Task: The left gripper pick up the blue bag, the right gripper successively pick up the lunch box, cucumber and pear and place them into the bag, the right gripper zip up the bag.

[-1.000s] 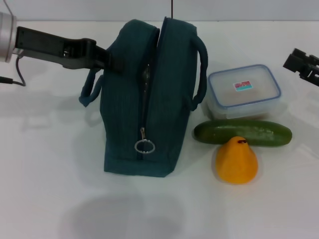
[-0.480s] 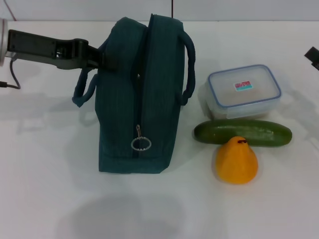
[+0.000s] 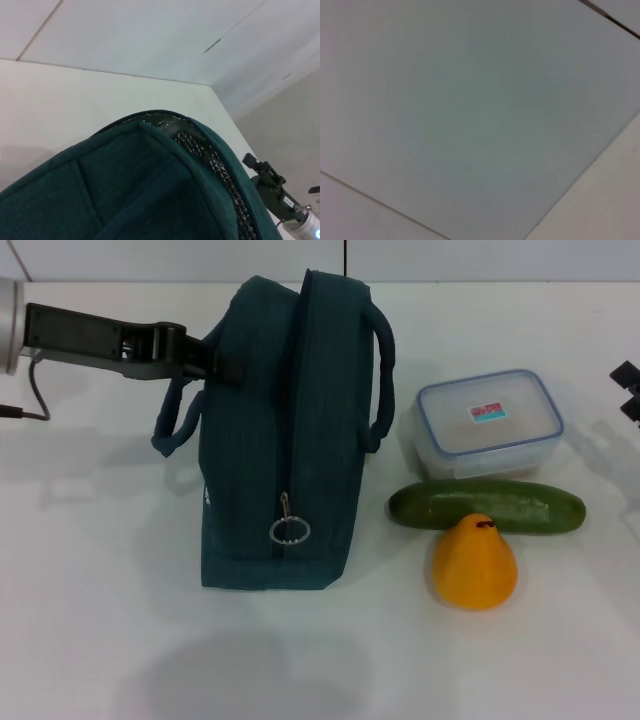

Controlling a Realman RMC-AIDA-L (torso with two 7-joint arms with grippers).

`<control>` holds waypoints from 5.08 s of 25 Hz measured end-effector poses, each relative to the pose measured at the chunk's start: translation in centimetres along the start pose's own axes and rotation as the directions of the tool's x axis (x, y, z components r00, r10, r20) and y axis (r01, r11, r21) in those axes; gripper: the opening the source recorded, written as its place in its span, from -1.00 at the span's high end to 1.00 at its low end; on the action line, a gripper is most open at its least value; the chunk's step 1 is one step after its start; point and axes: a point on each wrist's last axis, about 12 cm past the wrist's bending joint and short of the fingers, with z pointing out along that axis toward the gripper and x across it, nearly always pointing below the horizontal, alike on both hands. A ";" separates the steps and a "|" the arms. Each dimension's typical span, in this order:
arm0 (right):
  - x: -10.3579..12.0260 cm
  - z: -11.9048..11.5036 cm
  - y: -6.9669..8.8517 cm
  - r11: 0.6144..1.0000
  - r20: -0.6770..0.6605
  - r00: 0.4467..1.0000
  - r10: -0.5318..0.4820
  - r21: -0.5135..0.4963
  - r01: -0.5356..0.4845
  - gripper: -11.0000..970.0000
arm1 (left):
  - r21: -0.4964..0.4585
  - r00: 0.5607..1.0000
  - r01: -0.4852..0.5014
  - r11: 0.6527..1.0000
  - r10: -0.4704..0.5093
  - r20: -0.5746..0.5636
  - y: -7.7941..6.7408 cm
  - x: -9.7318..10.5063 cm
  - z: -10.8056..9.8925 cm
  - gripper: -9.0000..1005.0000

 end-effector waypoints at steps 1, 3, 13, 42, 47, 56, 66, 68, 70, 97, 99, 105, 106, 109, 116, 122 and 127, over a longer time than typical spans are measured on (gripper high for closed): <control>0.2 0.2 0.1 1.000 -0.003 1.000 0.015 -0.002 -0.015 -0.70 | 0.000 1.000 -0.002 1.000 0.002 0.000 0.0 0.0 0.0 0.86; 0.5 0.5 0.2 0.999 -0.012 0.999 0.038 -0.004 -0.038 -0.70 | 0.000 1.000 -0.011 1.000 0.011 0.000 0.0 0.0 0.0 0.86; 2.1 2.9 0.5 0.995 -0.057 0.994 0.090 0.054 -0.087 -0.70 | 0.011 1.000 -0.028 1.000 0.028 -0.003 -0.1 0.3 0.5 0.86; 2.7 4.2 1.1 0.991 -0.098 0.987 0.128 0.052 -0.124 0.20 | 0.006 0.999 -0.044 0.999 0.044 0.008 0.0 0.1 0.4 0.86; 2.5 3.9 1.0 0.990 -0.089 0.987 0.133 0.051 -0.129 0.43 | 0.004 0.999 -0.046 0.999 0.046 0.011 0.0 0.0 0.4 0.86; 2.2 3.7 1.7 0.986 -0.092 0.982 0.162 -0.017 -0.165 0.58 | 0.003 0.998 -0.063 0.998 0.063 0.012 0.0 0.1 0.4 0.86; 1.7 3.3 1.8 0.980 -0.075 0.978 0.193 -0.036 -0.196 0.78 | 0.002 0.998 -0.062 0.998 0.062 0.013 0.1 0.2 0.4 0.86; 1.7 3.3 1.8 0.978 -0.072 0.977 0.201 -0.036 -0.204 0.78 | 0.002 0.998 -0.061 0.998 0.061 0.013 0.1 0.2 0.4 0.86; 1.7 3.3 1.7 0.974 -0.071 0.973 0.222 -0.033 -0.225 0.78 | 0.003 0.998 -0.060 0.998 0.060 0.013 0.1 0.3 0.5 0.86; 1.1 1.7 3.2 0.739 -0.067 0.764 0.642 -0.212 -0.640 0.78 | 0.025 0.998 -0.059 0.998 0.059 0.010 -0.2 0.4 1.3 0.86; 1.0 1.7 3.4 0.720 -0.055 0.751 0.659 -0.244 -0.650 0.78 | 0.027 0.998 -0.059 0.998 0.059 0.010 -0.3 0.4 1.4 0.86; 0.3 2.7 5.1 0.685 -0.088 0.749 0.656 -0.347 -0.641 0.78 | 0.035 0.998 -0.066 0.997 0.065 0.010 -0.5 0.2 1.6 0.86; 0.0 3.0 5.6 0.674 -0.094 0.751 0.654 -0.378 -0.635 0.78 | 0.039 0.998 -0.068 0.997 0.068 0.012 -0.6 0.2 1.6 0.86; -0.8 3.8 6.6 0.652 -0.100 0.754 0.649 -0.439 -0.618 0.78 | 0.046 0.997 -0.074 0.996 0.073 0.017 -0.7 0.0 1.7 0.86; -2.0 6.1 8.9 0.617 -0.135 0.769 0.624 -0.519 -0.592 0.78 | 0.061 0.997 -0.079 0.995 0.078 0.017 -1.0 -0.1 2.2 0.86; -2.2 9.0 11.7 0.595 -0.209 0.788 0.579 -0.553 -0.584 0.78 | 0.067 0.996 -0.090 0.994 0.088 0.024 -1.4 -0.5 2.8 0.86; -1.4 10.5 12.8 0.620 -0.271 0.800 0.536 -0.517 -0.590 0.78 | 0.052 0.993 -0.111 0.992 0.108 0.046 -1.4 -1.0 3.1 0.86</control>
